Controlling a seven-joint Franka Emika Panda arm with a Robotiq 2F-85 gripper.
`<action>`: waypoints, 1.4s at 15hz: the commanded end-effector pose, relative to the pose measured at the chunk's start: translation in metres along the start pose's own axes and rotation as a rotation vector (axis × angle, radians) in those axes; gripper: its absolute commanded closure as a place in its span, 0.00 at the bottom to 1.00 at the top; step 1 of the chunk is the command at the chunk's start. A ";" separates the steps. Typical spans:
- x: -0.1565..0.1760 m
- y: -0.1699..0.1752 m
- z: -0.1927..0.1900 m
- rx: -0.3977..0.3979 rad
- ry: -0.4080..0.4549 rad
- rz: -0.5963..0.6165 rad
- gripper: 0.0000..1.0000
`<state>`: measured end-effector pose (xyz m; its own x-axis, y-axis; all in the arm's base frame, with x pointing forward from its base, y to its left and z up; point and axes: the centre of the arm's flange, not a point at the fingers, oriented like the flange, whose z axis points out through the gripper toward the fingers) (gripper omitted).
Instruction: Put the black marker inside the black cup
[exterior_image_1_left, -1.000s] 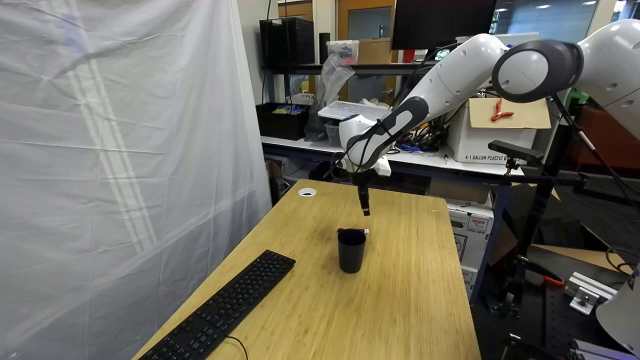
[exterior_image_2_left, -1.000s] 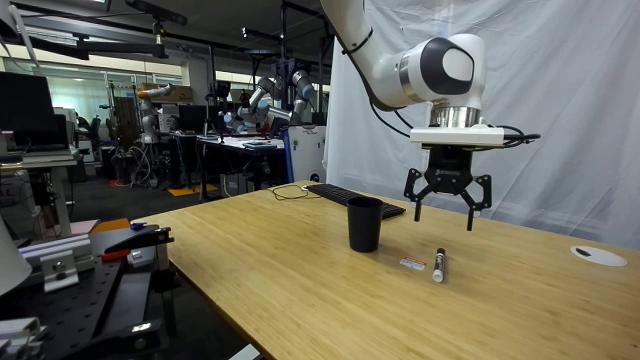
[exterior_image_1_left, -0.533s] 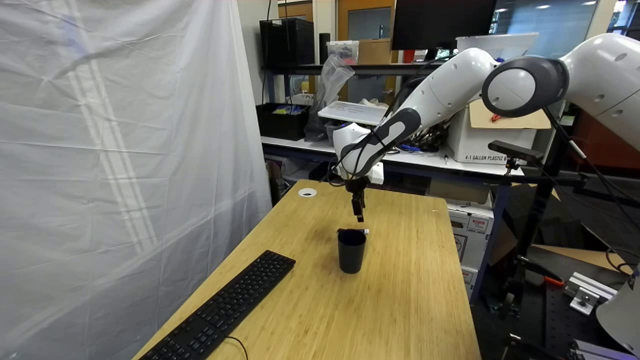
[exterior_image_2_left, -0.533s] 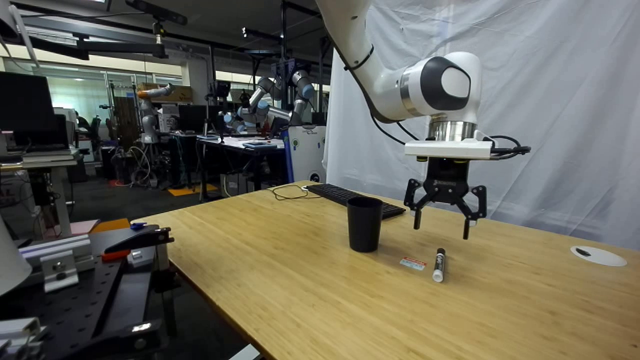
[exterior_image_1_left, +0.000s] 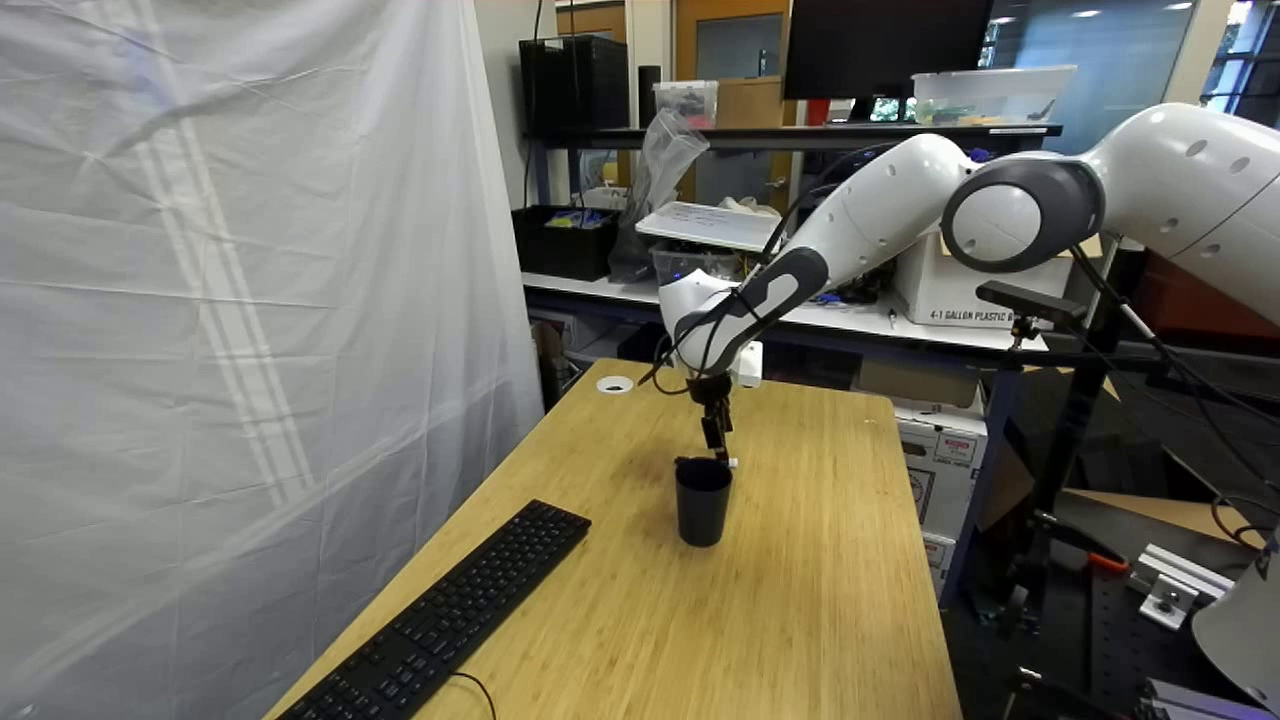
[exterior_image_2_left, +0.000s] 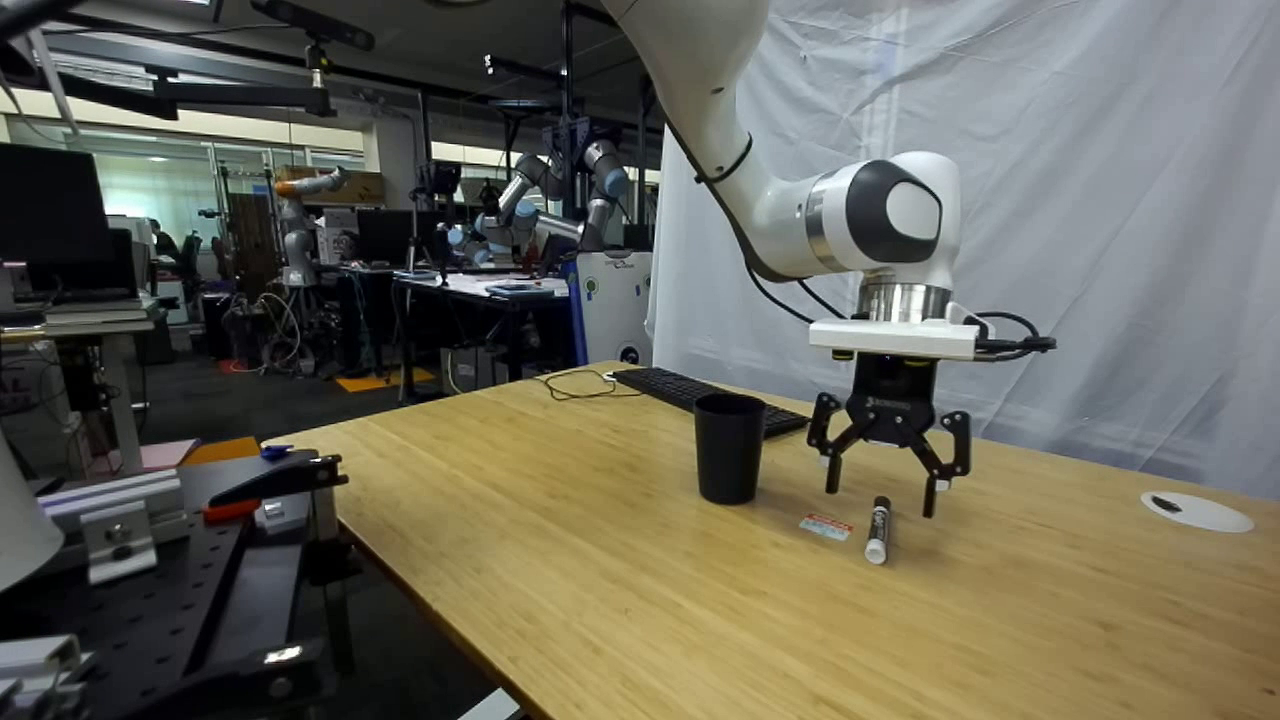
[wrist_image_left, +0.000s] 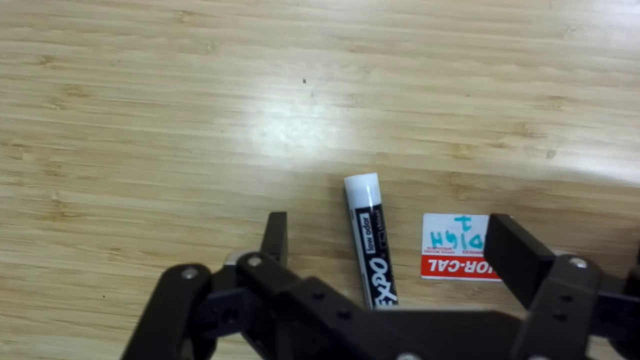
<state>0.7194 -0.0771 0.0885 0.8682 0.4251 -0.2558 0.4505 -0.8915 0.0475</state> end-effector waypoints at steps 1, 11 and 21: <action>0.018 0.003 0.001 -0.012 -0.037 -0.002 0.00; 0.029 -0.003 0.024 -0.008 -0.077 -0.020 0.00; 0.030 -0.008 0.035 -0.019 -0.095 -0.030 0.54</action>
<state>0.7265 -0.0634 0.0453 0.8398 0.4336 -0.3267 0.4698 -0.8820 0.0372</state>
